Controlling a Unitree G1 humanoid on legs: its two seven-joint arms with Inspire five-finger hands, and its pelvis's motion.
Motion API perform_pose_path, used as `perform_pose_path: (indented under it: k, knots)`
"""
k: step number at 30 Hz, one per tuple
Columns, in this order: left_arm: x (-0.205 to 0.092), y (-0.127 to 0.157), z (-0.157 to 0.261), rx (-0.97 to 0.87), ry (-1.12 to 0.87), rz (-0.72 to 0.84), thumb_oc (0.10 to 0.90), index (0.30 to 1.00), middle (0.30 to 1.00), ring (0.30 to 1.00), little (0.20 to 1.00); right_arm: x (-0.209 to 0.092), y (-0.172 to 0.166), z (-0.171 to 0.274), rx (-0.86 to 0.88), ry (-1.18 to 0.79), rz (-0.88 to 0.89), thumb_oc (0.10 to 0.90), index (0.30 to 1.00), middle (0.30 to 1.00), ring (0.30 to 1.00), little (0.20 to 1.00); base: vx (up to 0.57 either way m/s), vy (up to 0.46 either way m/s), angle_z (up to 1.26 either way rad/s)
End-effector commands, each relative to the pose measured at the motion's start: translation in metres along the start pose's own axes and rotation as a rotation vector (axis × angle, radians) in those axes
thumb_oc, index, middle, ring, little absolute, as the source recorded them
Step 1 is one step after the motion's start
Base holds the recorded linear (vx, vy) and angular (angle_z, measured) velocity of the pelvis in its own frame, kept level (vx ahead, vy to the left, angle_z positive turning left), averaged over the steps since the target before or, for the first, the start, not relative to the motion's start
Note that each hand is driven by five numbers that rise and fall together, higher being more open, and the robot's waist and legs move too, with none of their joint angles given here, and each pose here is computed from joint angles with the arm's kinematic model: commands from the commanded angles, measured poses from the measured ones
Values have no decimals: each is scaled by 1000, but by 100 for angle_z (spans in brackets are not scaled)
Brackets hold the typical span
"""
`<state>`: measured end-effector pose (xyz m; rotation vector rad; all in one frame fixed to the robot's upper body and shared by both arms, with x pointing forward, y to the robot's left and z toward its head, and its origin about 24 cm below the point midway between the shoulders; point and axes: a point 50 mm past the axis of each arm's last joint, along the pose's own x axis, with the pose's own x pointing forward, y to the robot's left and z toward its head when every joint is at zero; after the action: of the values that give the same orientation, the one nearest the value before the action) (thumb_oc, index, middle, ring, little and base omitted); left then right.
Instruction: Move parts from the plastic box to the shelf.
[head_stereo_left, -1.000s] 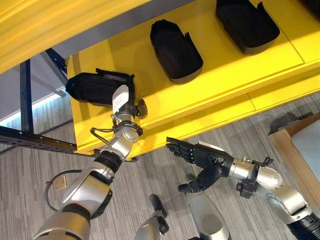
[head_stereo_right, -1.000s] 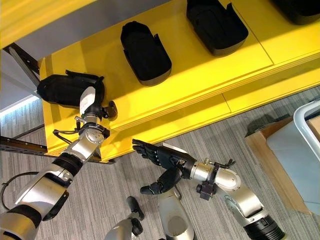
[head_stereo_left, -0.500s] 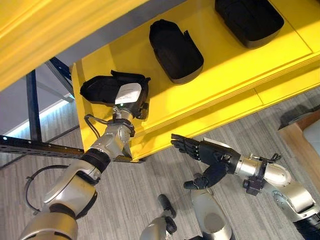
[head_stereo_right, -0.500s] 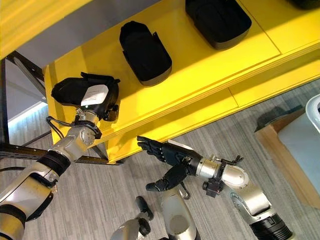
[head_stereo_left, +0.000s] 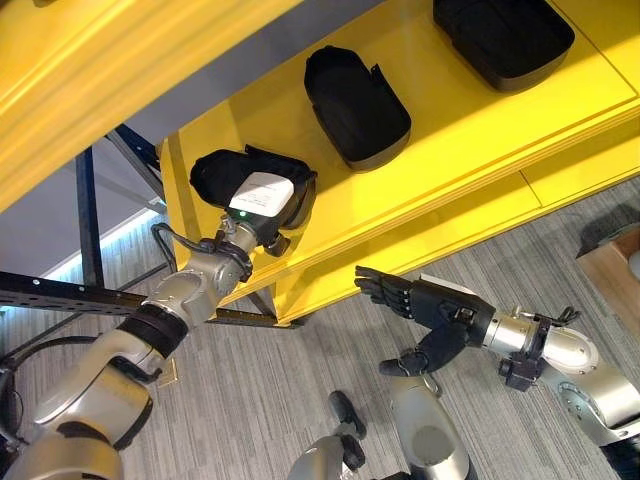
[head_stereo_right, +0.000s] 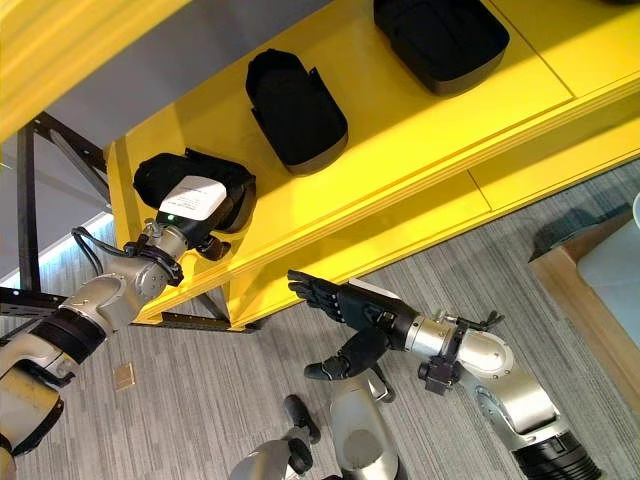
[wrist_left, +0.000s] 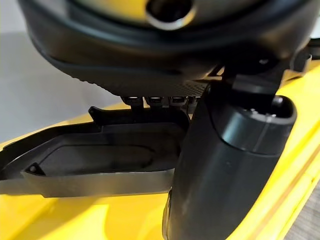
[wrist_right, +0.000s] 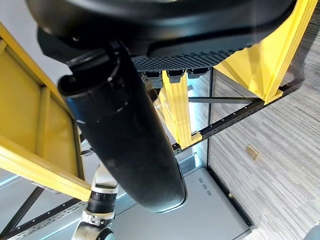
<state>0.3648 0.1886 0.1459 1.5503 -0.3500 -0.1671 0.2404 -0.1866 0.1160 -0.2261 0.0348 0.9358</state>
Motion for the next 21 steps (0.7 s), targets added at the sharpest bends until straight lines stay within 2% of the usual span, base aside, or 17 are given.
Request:
perform_pose_path:
  k: [1, 10, 15, 21]
  knots:
    - [-14, 16, -28, 56, 68, 71, 900, 1000, 1000, 1000, 1000, 0, 10, 28, -52, -200, 65, 900, 1000, 1000, 1000, 1000, 0, 0, 0]
    - [-23, -2, -43, 38, 209, 48, 900, 1000, 1000, 1000, 1000, -2, 9, 27, -48, -196, 62, 900, 1000, 1000, 1000, 1000, 0, 0, 0]
    - [-29, -17, -55, -159, 333, 58, 900, 1000, 1000, 1000, 1000, -1, 12, 26, -46, -200, 66, 900, 1000, 1000, 1000, 1000, 0, 0, 0]
    - [-29, -25, -55, -126, 380, 20, 900, 1000, 1000, 1000, 1000, 1, 13, 27, -48, -205, 68, 900, 1000, 1000, 1000, 1000, 0, 0, 0]
